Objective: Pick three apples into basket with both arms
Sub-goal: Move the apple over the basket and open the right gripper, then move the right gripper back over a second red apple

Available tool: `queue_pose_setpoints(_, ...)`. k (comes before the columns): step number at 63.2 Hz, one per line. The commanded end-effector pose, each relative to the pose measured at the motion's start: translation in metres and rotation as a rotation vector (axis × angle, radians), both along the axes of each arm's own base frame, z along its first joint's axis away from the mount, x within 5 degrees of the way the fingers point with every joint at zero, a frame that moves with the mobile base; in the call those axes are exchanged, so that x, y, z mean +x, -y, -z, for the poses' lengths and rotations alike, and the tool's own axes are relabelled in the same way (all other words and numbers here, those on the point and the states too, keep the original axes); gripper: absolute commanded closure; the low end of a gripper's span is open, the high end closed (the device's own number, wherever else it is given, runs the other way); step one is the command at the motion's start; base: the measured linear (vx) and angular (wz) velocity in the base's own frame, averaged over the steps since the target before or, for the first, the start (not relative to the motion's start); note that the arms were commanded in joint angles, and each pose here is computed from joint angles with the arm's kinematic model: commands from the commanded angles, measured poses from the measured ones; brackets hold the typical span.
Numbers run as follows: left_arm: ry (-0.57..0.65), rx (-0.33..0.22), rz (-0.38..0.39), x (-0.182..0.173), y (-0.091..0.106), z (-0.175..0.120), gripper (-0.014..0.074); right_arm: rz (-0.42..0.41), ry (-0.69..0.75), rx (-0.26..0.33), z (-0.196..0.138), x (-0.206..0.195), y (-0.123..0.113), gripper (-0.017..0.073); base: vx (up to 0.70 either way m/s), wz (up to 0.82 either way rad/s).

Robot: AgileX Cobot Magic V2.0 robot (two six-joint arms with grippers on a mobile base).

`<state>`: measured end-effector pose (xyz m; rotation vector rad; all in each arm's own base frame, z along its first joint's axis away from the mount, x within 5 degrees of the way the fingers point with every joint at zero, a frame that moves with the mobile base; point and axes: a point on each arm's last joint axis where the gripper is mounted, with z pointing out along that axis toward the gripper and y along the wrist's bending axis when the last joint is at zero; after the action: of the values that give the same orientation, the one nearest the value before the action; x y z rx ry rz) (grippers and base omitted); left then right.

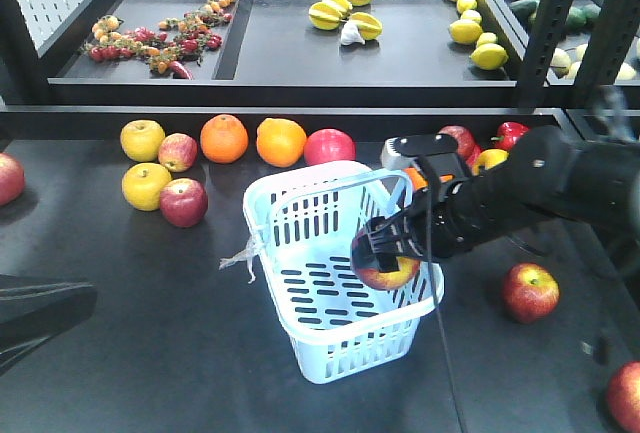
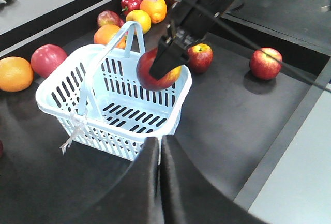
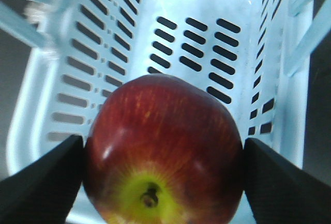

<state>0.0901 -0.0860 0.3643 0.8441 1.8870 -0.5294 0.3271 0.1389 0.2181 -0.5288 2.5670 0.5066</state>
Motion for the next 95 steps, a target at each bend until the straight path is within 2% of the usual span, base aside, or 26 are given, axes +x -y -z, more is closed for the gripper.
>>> queue_pose_setpoints(1,0.045,-0.075,-0.022,0.001,0.0,-0.012,0.0601,0.009,0.113,0.027,-0.026,0.012,-0.003,0.0249,0.0,0.0)
queue_pose_setpoints(8,0.045,-0.075,-0.022,0.001,0.0,-0.012,0.0601,0.011,0.123,0.028,-0.027,0.014,-0.003,0.0032,0.0,0.0)
queue_pose_setpoints(16,0.045,-0.075,-0.022,0.001,0.0,-0.012,0.0601,0.004,0.115,0.023,-0.026,0.014,-0.003,-0.0153,0.0,0.0)
queue_pose_setpoints(28,0.045,-0.075,-0.022,0.001,0.0,-0.012,0.0601,-0.006,0.113,0.012,-0.026,0.013,-0.003,-0.0159,0.0,0.0)
queue_pose_setpoints(37,0.045,-0.075,-0.022,0.001,0.0,-0.012,0.0601,-0.032,0.08,0.007,-0.028,0.009,-0.003,-0.0103,0.0,0.0)
queue_pose_setpoints(43,0.045,-0.075,-0.022,0.001,0.0,-0.012,0.0601,-0.051,0.068,0.008,-0.037,0.001,-0.002,-0.0018,0.0,0.0)
queue_pose_setpoints(52,0.045,-0.075,-0.022,0.001,0.0,-0.012,0.0601,-0.037,0.069,-0.015,-0.059,-0.013,0.007,0.0223,0.0,0.0)
queue_pose_setpoints(59,0.044,-0.074,-0.021,0.001,0.0,-0.012,0.0601,-0.019,0.08,-0.051,-0.076,-0.024,0.022,0.0498,0.0,0.0)
queue_pose_setpoints(62,0.045,-0.075,-0.022,0.001,0.0,-0.012,0.0601,-0.002,0.083,-0.06,-0.082,-0.027,0.029,0.0575,0.0,0.0)
queue_pose_setpoints(75,0.042,-0.076,-0.021,0.001,0.0,-0.012,0.0601,0.075,0.075,-0.092,-0.111,-0.051,0.07,0.0568,0.0,0.0)
queue_pose_setpoints(81,0.04,-0.08,-0.02,0.001,0.0,-0.012,0.0601,0.161,0.122,-0.124,-0.126,-0.059,0.099,0.0566,0.0,0.0)
queue_pose_setpoints(85,0.039,-0.081,-0.02,0.001,0.0,-0.012,0.0601,0.252,0.143,-0.14,-0.132,-0.061,0.124,0.0564,0.0,0.0)
queue_pose_setpoints(92,0.04,-0.081,-0.02,0.001,0.0,-0.013,0.0601,0.391,0.12,-0.128,-0.127,-0.055,0.156,0.0564,0.0,0.0)
queue_pose_setpoints(95,0.04,-0.081,-0.02,0.001,0.0,-0.013,0.0601,0.423,0.106,-0.127,-0.122,-0.051,0.164,0.0564,0.0,0.0)
